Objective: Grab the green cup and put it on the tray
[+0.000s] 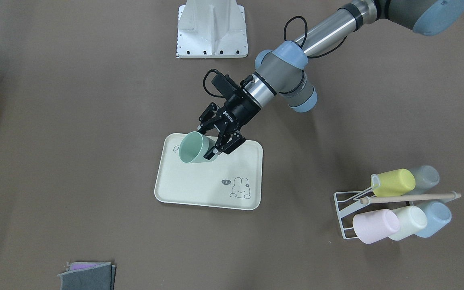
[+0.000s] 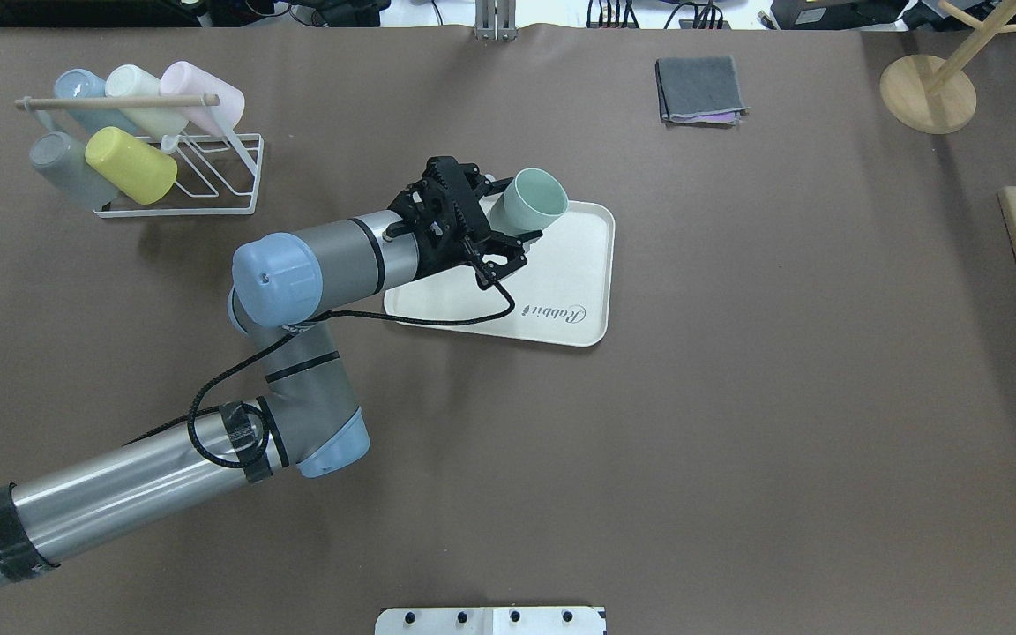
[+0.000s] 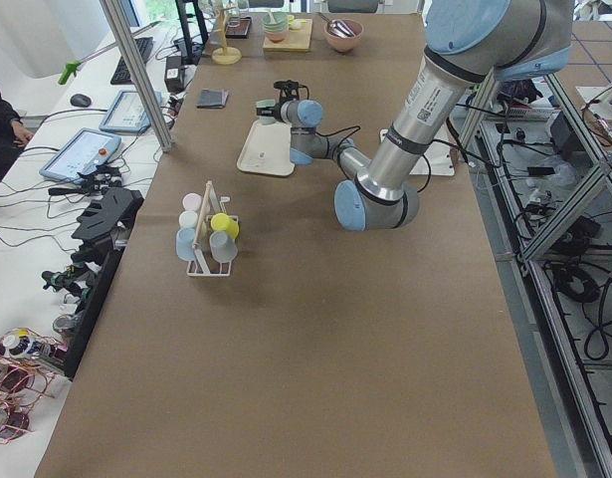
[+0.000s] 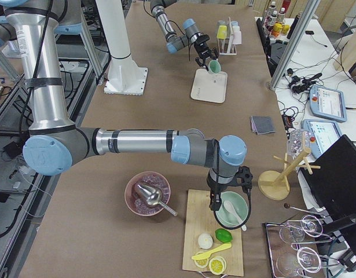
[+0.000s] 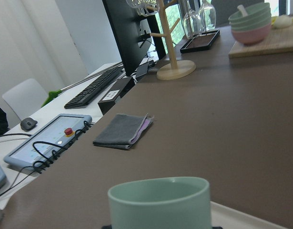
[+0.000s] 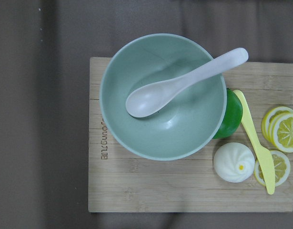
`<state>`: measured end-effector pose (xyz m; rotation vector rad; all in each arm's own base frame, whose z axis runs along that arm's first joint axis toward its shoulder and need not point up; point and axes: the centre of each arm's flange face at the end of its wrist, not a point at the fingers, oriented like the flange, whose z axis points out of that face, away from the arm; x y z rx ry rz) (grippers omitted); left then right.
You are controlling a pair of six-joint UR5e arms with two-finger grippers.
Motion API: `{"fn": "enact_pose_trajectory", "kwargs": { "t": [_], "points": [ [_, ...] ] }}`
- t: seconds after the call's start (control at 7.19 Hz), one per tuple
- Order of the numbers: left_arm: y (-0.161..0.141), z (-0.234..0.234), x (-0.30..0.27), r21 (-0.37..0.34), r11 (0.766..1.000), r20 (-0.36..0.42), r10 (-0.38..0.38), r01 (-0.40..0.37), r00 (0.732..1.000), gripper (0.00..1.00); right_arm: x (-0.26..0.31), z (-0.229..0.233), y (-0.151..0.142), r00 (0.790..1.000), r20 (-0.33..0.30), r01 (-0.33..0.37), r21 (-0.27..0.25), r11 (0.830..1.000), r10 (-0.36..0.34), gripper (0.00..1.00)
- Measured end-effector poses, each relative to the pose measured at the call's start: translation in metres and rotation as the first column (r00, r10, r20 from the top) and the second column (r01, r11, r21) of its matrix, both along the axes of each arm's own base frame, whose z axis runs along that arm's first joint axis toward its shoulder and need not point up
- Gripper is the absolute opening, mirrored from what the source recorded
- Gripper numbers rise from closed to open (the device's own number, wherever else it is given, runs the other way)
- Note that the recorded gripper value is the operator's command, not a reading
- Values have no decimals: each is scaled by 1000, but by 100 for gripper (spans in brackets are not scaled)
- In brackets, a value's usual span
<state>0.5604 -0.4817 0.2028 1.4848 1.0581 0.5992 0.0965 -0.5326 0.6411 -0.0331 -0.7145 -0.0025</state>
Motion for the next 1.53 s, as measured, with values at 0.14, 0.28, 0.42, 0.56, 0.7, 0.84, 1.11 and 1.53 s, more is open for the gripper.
{"fn": "enact_pose_trajectory", "kwargs": {
  "t": [0.14, 0.28, 0.42, 0.56, 0.7, 0.84, 1.11, 1.53],
  "points": [
    [1, 3, 10, -37, 998, -28, 46, -47, 999, 0, 0, -2, 0, 1000, 0, -1, 4, 1000, 1, 100],
    [0, 7, 20, -72, 994, -38, 80, -83, 996, 0, 3, -3, -1, 1000, 0, -5, 7, 1000, 5, 100],
    [-2, 13, 26, -97, 991, -35, 93, -96, 995, 0, 9, -3, 1, 1000, 0, -16, 7, 1000, 16, 100],
    [-5, 19, 29, -135, 985, -43, 100, -105, 994, 0, 15, -2, 7, 1000, 3, -28, 5, 1000, 28, 100],
    [-8, 24, 31, -181, 977, -59, 105, -114, 993, 0, 18, 1, 17, 999, 7, -37, 2, 999, 37, 100],
    [-11, 31, 34, -212, 970, -61, 105, -116, 993, 0, 18, 7, 30, 999, 14, -41, -10, 999, 41, 100],
    [-16, 43, 38, -241, 965, -42, 94, -101, 995, 0, 15, 27, 55, 998, 39, -41, -48, 998, 43, 100],
    [-18, 46, 39, -237, 970, -40, 50, -58, 998, 0, 14, 29, 59, 998, 42, -42, -54, 998, 45, 100]
  ]
}}
